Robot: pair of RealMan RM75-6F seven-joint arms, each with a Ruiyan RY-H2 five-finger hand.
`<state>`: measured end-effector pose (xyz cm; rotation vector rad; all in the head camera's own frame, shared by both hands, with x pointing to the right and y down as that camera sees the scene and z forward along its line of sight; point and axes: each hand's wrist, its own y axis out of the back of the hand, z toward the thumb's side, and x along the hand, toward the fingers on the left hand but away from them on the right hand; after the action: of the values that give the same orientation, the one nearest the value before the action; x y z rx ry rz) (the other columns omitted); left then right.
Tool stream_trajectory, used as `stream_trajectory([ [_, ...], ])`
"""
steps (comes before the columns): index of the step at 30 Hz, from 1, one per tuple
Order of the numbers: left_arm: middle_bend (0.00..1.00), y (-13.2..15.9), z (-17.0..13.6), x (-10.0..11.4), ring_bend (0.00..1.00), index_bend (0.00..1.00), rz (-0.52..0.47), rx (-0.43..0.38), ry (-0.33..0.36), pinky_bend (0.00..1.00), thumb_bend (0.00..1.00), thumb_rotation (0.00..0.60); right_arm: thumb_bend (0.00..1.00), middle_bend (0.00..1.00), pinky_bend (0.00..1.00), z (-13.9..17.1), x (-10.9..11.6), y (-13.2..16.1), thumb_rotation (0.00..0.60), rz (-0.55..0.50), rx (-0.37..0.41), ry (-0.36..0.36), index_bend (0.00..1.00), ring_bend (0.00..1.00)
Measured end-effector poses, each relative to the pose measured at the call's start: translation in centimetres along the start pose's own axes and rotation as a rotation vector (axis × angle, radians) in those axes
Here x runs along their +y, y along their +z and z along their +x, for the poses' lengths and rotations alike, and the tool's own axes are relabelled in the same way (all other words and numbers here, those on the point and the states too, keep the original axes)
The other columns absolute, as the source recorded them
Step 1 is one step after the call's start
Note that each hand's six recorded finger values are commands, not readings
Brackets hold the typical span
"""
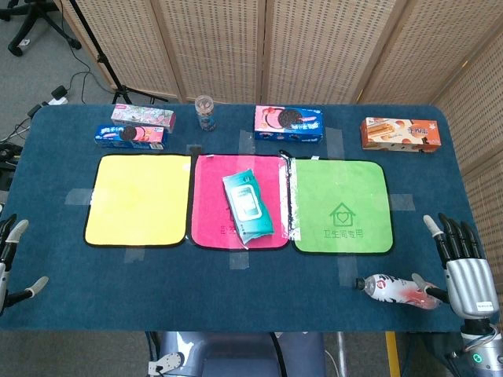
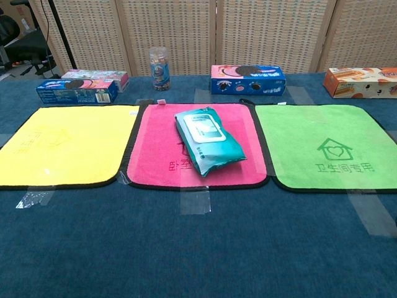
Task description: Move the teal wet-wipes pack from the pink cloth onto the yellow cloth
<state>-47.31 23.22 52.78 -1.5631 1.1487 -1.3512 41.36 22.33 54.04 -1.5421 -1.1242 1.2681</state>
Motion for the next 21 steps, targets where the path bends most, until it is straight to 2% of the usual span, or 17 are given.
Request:
stream_trajectory([
  [17, 0.0, 0.5, 0.9, -0.7, 0.0, 0.0, -0.005, -0.008, -0.029, 0.0, 0.0, 0.6, 0.0, 0.0, 0.0, 0.0, -0.2, 0.0, 0.6, -0.01, -0.005, 0.01, 0.0, 0.0],
  [18, 0.0, 0.9, 1.3, -0.8, 0.0, 0.0, -0.005, -0.018, -0.034, 0.0, 0.01, 0.6, 0.0, 0.0, 0.0, -0.1, -0.2, -0.1, 0.6, -0.01, -0.007, 0.009, 0.0, 0.0],
  [20, 0.0, 1.5, 2.0, -1.0, 0.0, 0.0, 0.001, -0.038, -0.045, 0.0, 0.11, 0.6, 0.0, 0.0, 0.0, -0.1, -0.2, -0.2, 0.6, -0.012, -0.011, 0.011, 0.0, 0.0],
  [21, 0.0, 2.1, 2.5, -1.2, 0.0, 0.0, 0.005, -0.055, -0.057, 0.0, 0.24, 0.6, 0.0, 0.0, 0.0, -0.2, -0.2, -0.2, 0.6, -0.014, -0.012, 0.011, 0.0, 0.0],
])
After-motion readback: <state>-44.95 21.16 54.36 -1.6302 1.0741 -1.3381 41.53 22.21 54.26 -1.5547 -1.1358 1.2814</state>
